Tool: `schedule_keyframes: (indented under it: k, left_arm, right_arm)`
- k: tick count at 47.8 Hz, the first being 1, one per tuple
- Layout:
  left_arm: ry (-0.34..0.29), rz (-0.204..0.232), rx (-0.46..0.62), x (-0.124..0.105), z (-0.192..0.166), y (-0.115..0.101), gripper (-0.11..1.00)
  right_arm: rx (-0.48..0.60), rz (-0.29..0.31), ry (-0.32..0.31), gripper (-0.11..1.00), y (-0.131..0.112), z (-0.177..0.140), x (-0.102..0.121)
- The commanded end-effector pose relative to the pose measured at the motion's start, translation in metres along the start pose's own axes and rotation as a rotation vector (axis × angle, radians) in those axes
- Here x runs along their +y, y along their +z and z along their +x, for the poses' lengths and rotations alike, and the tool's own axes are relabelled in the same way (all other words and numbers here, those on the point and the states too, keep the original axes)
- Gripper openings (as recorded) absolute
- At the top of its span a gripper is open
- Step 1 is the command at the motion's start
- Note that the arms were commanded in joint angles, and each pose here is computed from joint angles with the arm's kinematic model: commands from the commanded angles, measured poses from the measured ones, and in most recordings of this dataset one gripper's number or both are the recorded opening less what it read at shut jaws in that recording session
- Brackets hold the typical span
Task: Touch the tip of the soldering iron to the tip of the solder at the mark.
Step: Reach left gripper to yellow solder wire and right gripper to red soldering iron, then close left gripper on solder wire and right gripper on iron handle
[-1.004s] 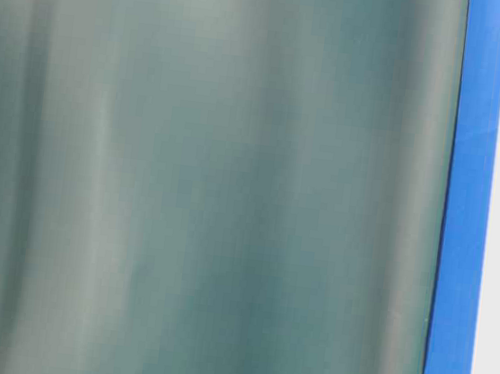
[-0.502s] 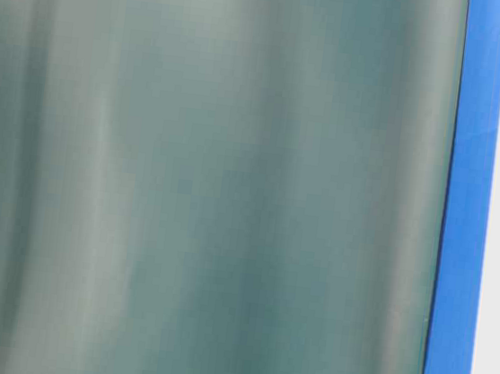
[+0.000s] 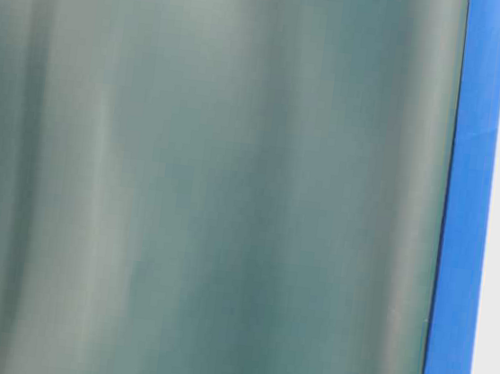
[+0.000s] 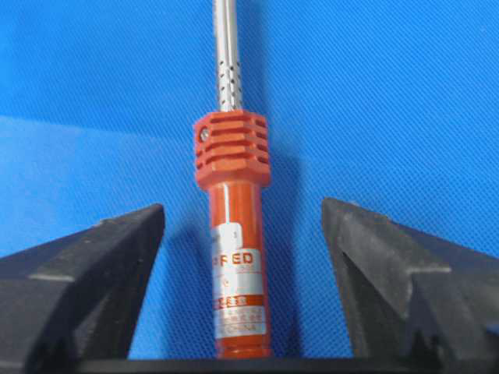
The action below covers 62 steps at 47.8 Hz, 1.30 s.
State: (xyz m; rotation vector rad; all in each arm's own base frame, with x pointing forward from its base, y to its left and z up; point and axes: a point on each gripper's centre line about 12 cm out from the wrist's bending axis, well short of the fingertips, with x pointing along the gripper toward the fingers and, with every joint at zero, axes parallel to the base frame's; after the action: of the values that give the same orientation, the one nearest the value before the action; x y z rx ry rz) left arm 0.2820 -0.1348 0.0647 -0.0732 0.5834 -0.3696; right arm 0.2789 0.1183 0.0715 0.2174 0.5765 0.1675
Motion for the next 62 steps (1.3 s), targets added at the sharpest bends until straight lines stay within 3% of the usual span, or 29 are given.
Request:
schedule_keyframes:
  k: [1, 7, 11, 24, 33, 48, 62]
  left_arm:
    - [0.011, -0.009, 0.006, 0.002, 0.003, 0.005, 0.34]
    - [0.023, -0.014, 0.045, 0.004, 0.007, 0.005, 0.07]
    - [0.026, -0.015, 0.057, 0.004, 0.009, 0.007, 0.02]
    - [0.023, -0.029, 0.047, 0.002, 0.007, 0.015, 0.02]
    - [0.023, -0.032, 0.050, -0.003, -0.008, 0.041, 0.02]
    - [0.052, -0.068, 0.207, -0.016, -0.042, 0.094, 0.02]
    - [0.091, -0.079, 0.319, -0.013, -0.053, 0.107, 0.02]
  right_arm:
    - [-0.029, -0.007, 0.007, 0.52, 0.006, 0.000, 0.002]
    - [-0.028, -0.027, 0.005, 0.20, 0.005, 0.000, 0.002]
    - [-0.028, -0.038, 0.006, 0.06, 0.005, 0.000, 0.002]
    - [-0.034, -0.042, 0.011, 0.06, 0.008, 0.001, 0.004]
    - [-0.023, -0.026, 0.020, 0.06, 0.020, -0.001, 0.009]
    - [0.130, 0.039, 0.023, 0.06, 0.063, -0.020, 0.015]
    - [0.252, 0.085, 0.002, 0.06, 0.098, -0.036, 0.009]
